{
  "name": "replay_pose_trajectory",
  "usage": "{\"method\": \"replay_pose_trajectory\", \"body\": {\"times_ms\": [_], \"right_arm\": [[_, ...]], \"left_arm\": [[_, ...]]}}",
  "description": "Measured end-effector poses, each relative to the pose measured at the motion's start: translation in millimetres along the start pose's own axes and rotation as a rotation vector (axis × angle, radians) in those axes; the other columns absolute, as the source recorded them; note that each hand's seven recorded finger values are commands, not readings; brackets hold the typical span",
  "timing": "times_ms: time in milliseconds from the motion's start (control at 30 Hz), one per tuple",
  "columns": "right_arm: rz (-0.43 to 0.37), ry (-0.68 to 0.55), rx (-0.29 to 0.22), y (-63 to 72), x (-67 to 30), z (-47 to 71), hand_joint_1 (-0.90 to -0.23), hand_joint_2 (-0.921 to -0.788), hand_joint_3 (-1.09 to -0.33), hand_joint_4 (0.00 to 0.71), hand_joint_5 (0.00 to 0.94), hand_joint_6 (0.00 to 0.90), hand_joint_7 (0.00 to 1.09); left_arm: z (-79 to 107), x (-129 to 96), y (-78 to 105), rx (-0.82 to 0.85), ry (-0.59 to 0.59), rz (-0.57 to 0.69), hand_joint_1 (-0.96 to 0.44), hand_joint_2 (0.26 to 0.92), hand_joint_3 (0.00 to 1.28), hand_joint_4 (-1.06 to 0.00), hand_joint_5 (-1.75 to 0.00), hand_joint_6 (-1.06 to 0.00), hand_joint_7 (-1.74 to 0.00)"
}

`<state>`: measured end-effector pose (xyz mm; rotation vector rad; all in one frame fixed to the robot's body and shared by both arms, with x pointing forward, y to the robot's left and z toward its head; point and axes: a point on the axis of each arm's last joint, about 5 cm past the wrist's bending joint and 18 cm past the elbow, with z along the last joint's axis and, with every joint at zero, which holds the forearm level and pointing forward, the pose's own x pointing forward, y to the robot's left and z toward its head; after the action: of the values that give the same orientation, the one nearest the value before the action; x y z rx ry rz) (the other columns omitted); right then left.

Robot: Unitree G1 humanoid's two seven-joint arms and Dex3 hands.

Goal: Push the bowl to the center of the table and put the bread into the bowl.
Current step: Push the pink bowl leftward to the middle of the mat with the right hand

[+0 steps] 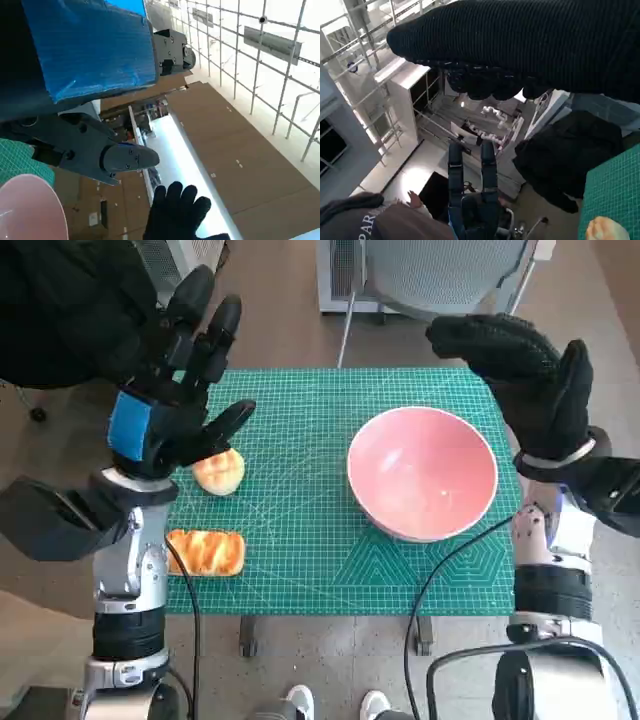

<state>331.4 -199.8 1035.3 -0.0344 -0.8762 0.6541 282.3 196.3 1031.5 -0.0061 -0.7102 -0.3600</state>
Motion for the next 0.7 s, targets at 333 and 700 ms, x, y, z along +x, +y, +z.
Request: {"method": "replay_pose_trajectory", "body": {"times_ms": [333, 700], "right_arm": [[0.003, 0.003, -0.004, 0.1, 0.1, 0.1, -0.624, -0.921, -0.601, 0.169, 0.0, 0.233, 0.0], [0.002, 0.005, -0.004, 0.1, -0.3, -0.4, -0.616, -0.921, -0.599, 0.169, 0.0, 0.233, 0.0]], "left_arm": [[-0.8, -2.8, 0.0, 0.0, 0.006, 0.0, -0.3, 0.921, 0.35, -0.08, 0.0, 0.0, -0.23], [-0.2, -3.0, 0.4, -0.002, 0.003, -0.002, -0.3, 0.921, 0.35, -0.08, 0.0, 0.0, -0.24]]}}
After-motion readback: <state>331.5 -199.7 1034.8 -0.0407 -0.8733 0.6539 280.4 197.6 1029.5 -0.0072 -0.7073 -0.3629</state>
